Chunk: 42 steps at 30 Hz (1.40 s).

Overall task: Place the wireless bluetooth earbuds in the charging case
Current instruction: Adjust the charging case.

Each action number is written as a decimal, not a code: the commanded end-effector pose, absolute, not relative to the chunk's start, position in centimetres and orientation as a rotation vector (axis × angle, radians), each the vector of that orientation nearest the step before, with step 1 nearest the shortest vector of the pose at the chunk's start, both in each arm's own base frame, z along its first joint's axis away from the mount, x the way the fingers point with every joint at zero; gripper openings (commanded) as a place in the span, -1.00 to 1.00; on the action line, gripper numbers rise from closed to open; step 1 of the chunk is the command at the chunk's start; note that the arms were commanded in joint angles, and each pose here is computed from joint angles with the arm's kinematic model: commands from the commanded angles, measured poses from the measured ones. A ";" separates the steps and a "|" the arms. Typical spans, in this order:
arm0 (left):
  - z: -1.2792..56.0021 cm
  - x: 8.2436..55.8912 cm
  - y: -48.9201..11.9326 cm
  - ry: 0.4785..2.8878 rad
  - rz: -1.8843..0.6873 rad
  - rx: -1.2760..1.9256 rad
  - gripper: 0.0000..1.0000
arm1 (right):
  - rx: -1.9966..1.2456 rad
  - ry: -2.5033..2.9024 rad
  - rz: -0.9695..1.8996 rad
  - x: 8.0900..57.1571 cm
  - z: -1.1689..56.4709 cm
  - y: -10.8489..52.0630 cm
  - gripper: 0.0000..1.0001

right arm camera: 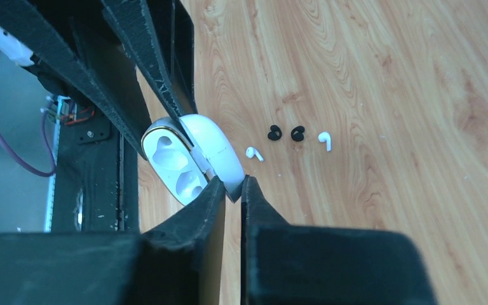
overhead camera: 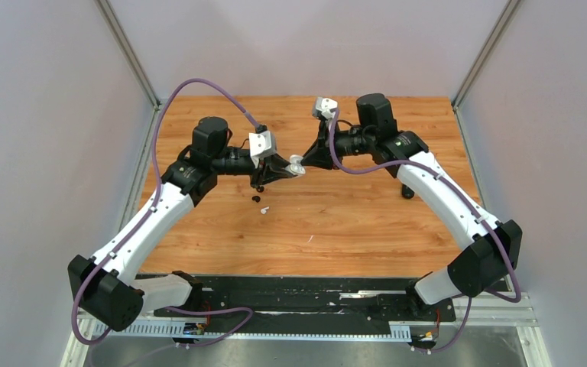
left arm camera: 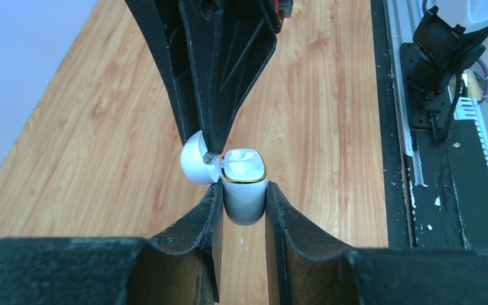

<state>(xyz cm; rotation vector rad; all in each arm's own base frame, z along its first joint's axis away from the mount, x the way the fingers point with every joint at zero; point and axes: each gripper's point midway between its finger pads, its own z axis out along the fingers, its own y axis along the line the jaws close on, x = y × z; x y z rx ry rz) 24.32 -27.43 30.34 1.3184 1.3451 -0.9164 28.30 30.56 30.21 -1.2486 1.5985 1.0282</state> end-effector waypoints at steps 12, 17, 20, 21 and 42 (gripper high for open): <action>28.9 26.4 -26.7 1.569 -0.881 1.093 -0.34 | -1.298 1.434 0.720 30.7 32.3 28.9 -1.00; 29.3 25.9 -25.8 1.682 -0.904 1.002 0.24 | -1.374 1.378 0.561 31.5 31.0 27.8 -1.00; 30.4 25.1 -25.4 1.720 -0.937 1.011 0.43 | -1.429 1.340 0.487 31.6 30.1 27.3 -1.00; 30.5 25.0 -25.5 1.730 -0.955 1.017 0.46 | -1.442 1.331 0.471 31.7 29.8 27.2 -1.00; 29.7 27.6 -28.3 2.135 -1.475 0.859 0.29 | -1.636 1.054 0.264 31.2 30.2 29.7 -1.00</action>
